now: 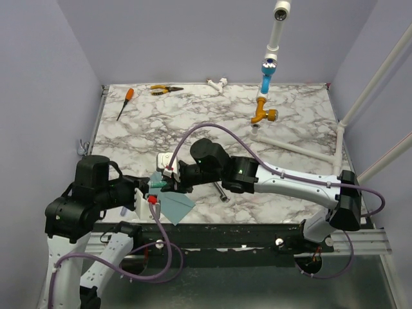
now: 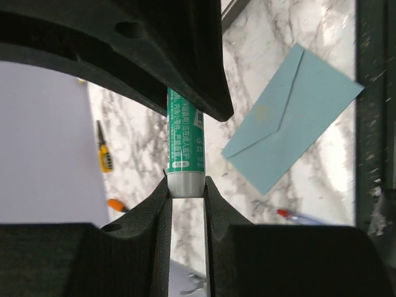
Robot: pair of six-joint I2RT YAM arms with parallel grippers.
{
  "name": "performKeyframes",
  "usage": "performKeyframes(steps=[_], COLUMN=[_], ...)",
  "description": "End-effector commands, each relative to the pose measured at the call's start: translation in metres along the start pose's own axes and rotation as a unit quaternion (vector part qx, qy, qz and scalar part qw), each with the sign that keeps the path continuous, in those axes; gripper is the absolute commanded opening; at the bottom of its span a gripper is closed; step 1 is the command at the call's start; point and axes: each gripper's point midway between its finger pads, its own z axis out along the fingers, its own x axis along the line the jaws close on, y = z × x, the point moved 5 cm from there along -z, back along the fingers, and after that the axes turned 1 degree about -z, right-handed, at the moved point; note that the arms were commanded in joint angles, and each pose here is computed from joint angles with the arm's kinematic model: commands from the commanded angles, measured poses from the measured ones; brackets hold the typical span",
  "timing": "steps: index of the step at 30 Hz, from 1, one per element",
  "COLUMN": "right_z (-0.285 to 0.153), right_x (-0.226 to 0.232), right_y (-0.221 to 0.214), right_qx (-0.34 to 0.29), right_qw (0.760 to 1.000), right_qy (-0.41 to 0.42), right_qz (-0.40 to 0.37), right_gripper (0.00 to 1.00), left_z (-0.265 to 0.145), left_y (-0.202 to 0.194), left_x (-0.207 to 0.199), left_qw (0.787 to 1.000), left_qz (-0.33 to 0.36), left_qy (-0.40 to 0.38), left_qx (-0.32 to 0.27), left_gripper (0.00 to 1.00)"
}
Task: Place the letter into the envelope and seal it
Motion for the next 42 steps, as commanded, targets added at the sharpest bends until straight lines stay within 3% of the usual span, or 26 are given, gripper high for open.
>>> performKeyframes(steps=[1,13,26,30,37,40,42], right_z=[-0.016,-0.028,-0.041,-0.043,-0.046,-0.047,-0.048], right_x=[-0.029,-0.03,-0.039,-0.038,-0.037,-0.036,-0.035], right_y=[0.008,0.002,-0.008,-0.011,-0.018,-0.023,-0.026], right_qx=[-0.023,-0.058,-0.052,-0.056,-0.043,-0.036,-0.034], right_qw=[0.994,0.973,0.935,0.926,0.904,0.902,0.904], right_qy=[-0.094,-0.129,-0.213,-0.229,-0.268,-0.271,-0.271], right_qz=[-0.058,-0.183,-0.28,-0.294,-0.33,-0.333,-0.329], right_gripper=[0.01,0.01,0.01,0.01,0.01,0.01,0.01], left_z=[0.001,0.022,0.038,0.046,0.055,0.059,0.06], left_y=[0.01,0.025,0.031,0.026,0.031,0.029,0.027], left_x=[-0.045,-0.022,-0.005,-0.002,0.011,0.012,0.014], left_qw=[0.974,0.892,0.843,0.814,0.774,0.748,0.742], left_qz=[-0.201,-0.413,-0.488,-0.53,-0.575,-0.602,-0.609], left_qy=[-0.105,-0.178,-0.206,-0.225,-0.233,-0.245,-0.246], left_qx=[-0.016,-0.048,-0.09,-0.083,-0.125,-0.134,-0.138], left_gripper=[0.0,0.0,0.0,0.0,0.0,0.0,0.0])
